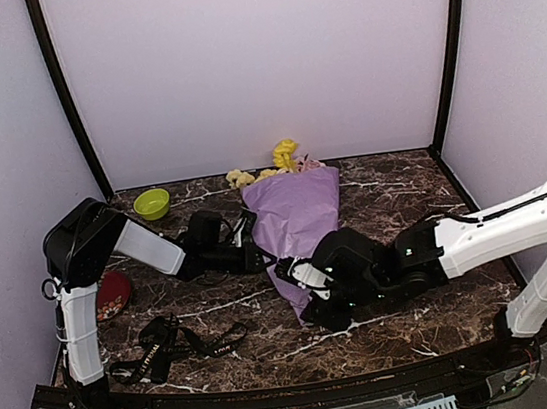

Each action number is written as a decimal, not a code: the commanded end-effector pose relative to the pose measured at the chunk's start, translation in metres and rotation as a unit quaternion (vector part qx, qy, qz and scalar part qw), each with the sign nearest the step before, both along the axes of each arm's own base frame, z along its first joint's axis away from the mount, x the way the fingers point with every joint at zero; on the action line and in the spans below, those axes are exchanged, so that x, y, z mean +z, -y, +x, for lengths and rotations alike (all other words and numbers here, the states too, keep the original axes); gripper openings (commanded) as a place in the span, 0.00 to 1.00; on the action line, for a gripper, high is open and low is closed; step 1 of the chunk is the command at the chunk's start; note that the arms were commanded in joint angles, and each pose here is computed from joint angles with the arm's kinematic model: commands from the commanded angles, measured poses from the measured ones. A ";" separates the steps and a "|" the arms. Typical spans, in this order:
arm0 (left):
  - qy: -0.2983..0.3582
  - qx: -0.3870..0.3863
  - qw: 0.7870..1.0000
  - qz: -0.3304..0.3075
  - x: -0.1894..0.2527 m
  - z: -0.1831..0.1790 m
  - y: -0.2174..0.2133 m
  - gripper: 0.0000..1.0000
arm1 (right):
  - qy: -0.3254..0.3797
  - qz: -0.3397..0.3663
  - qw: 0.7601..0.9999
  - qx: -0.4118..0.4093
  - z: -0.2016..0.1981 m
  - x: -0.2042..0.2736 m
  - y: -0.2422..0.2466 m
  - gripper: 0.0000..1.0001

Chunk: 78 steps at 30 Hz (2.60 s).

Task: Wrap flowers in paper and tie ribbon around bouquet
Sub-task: Fold the two-thirds-folded wrapping paper at the center of the board, then press the fold line on the folded wrapping paper.

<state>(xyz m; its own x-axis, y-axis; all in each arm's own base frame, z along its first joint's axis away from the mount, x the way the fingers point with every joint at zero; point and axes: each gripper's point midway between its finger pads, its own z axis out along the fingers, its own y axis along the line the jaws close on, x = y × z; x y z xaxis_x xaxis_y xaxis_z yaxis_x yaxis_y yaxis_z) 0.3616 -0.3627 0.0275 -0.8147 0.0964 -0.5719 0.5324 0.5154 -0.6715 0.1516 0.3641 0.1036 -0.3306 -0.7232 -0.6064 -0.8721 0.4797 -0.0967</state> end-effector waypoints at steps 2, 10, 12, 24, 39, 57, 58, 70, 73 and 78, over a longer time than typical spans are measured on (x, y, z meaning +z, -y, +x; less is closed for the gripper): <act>-0.011 0.002 1.000 0.017 -0.016 -0.002 -0.007 0.00 | -0.031 0.108 0.993 -0.031 0.028 0.025 -0.011 0.49; -0.020 0.005 1.000 0.020 -0.024 -0.005 -0.010 0.00 | -0.051 0.018 0.995 -0.089 0.073 -0.042 -0.027 0.27; -0.023 0.004 1.000 0.017 -0.025 -0.006 -0.009 0.00 | -0.059 -0.005 0.993 -0.097 0.071 -0.060 -0.019 0.22; -0.012 -0.009 0.999 0.033 -0.018 0.001 -0.005 0.00 | -0.142 0.009 0.986 -0.082 0.016 -0.078 0.027 0.14; 0.005 -0.026 0.999 0.034 -0.007 -0.003 0.004 0.00 | -0.112 0.072 0.991 -0.016 0.022 -0.006 0.007 0.15; 0.014 -0.014 0.998 0.056 -0.014 0.001 0.000 0.00 | -0.188 -0.026 0.980 -0.064 0.013 -0.096 0.022 0.00; 0.014 -0.015 0.998 0.058 -0.015 0.001 -0.001 0.00 | -0.196 -0.025 0.978 -0.064 0.008 -0.095 0.025 0.00; 0.016 -0.020 0.998 0.054 -0.014 0.000 0.000 0.00 | -0.165 0.074 0.983 -0.031 0.017 -0.010 0.011 0.00; 0.015 -0.020 0.998 0.053 -0.014 -0.001 0.000 0.00 | -0.145 0.093 0.984 -0.053 0.046 -0.006 -0.003 0.00; 0.013 -0.020 0.998 0.053 -0.015 -0.002 0.000 0.00 | -0.143 0.019 0.986 -0.084 0.073 -0.049 -0.007 0.00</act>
<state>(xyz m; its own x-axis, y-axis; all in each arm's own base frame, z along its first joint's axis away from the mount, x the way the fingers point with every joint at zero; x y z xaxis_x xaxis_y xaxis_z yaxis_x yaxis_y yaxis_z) 0.3642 -0.3700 0.0234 -0.7743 0.1748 -0.6082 0.5962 0.5238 -0.6084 0.2079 0.3731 0.0877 -0.5961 -0.5736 -0.5618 -0.7792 0.5819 0.2327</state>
